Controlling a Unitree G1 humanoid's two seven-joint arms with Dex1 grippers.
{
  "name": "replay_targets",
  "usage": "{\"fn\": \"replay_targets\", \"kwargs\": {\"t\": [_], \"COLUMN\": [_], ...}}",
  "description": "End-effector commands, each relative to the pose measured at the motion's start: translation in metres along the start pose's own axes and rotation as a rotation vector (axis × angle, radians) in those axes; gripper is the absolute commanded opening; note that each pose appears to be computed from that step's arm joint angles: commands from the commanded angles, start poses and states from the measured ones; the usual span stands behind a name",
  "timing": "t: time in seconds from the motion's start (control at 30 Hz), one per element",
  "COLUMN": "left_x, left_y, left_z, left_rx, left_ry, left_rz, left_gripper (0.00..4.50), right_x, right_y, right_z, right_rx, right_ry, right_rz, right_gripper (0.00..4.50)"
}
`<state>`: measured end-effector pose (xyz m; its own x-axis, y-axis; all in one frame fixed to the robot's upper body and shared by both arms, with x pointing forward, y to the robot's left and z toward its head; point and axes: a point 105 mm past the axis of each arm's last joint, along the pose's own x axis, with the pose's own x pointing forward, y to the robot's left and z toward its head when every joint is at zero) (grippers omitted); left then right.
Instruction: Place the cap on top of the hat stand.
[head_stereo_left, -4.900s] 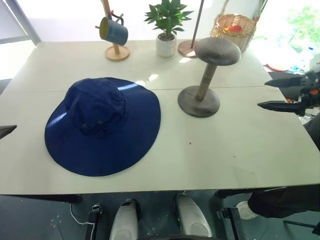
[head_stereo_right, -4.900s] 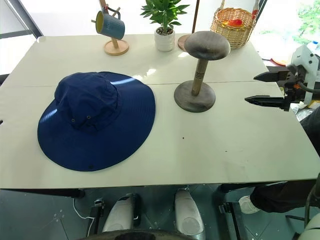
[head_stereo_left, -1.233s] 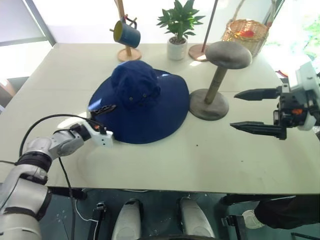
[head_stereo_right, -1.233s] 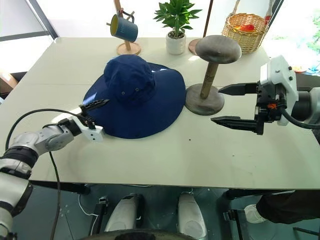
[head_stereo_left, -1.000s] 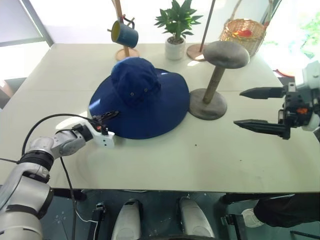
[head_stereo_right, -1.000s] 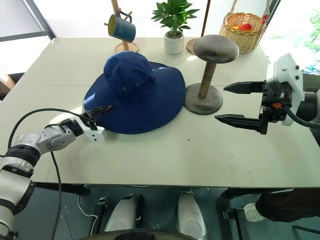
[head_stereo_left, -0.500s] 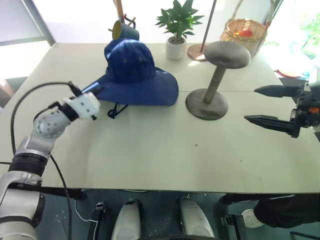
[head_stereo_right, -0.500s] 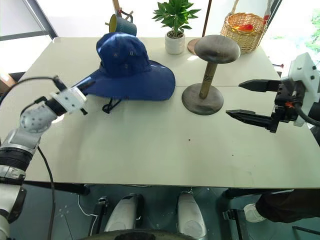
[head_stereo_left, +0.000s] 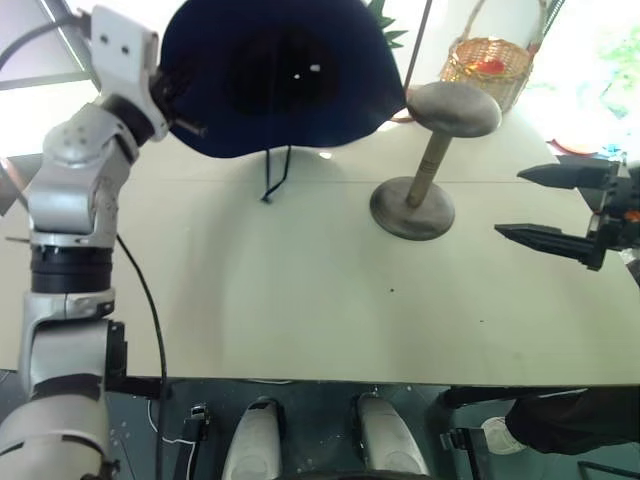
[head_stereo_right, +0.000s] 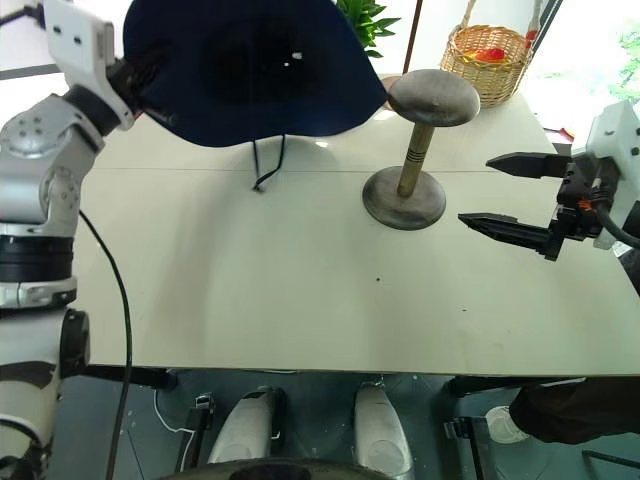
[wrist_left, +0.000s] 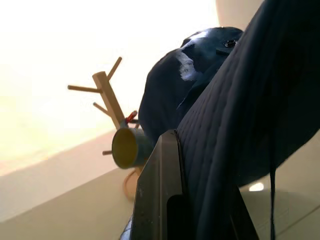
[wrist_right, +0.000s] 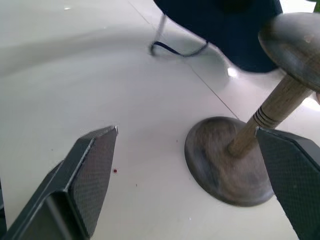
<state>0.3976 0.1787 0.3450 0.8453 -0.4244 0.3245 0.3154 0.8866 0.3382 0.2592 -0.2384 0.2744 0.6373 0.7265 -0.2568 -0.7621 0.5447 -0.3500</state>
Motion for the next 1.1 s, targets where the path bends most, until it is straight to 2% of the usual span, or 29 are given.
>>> {"fn": "replay_targets", "kwargs": {"t": [0.03, 0.17, 0.27, 0.47, 0.53, 0.6, 0.7, 0.87, 1.1], "left_x": [0.010, 0.028, 0.036, 0.034, 0.033, 0.037, 0.045, 0.067, 0.097], "left_y": [-0.010, -0.019, -0.013, 0.046, 0.061, 0.067, 0.062, 0.036, -0.023], "left_z": [0.048, 0.048, 0.040, 0.027, 0.024, 0.021, 0.021, 0.034, 0.082], "left_rx": [-0.012, -0.052, 0.020, 0.051, -0.003, -0.127, -0.224, -0.253, -0.245], "left_ry": [-0.131, -0.077, -0.041, 0.044, 0.076, 0.109, 0.132, 0.104, -0.061], "left_rz": [-0.029, -0.035, -0.002, 0.199, 0.257, 0.296, 0.292, 0.236, 0.020], "left_gripper": [0.03, 0.03, 0.03, 0.03, 0.03, 0.03, 0.03, 0.03, 0.03], "right_x": [-0.012, -0.031, -0.039, -0.040, -0.039, -0.039, -0.038, -0.037, -0.045], "right_y": [-0.007, -0.018, -0.020, -0.017, -0.015, -0.015, -0.014, -0.017, -0.023], "right_z": [0.010, 0.011, 0.013, 0.011, 0.010, 0.009, 0.009, 0.011, 0.017], "right_rx": [-0.046, -0.046, -0.048, -0.043, -0.041, -0.040, -0.040, -0.047, -0.069], "right_ry": [-0.017, 0.000, 0.000, -0.004, -0.003, -0.003, -0.001, -0.005, 0.003], "right_rz": [-0.050, -0.122, -0.153, -0.168, -0.167, -0.166, -0.167, -0.168, -0.190], "right_gripper": [4.50, 4.50, 4.50, 4.50, 4.50, 4.50, 4.50, 4.50, 4.50]}}
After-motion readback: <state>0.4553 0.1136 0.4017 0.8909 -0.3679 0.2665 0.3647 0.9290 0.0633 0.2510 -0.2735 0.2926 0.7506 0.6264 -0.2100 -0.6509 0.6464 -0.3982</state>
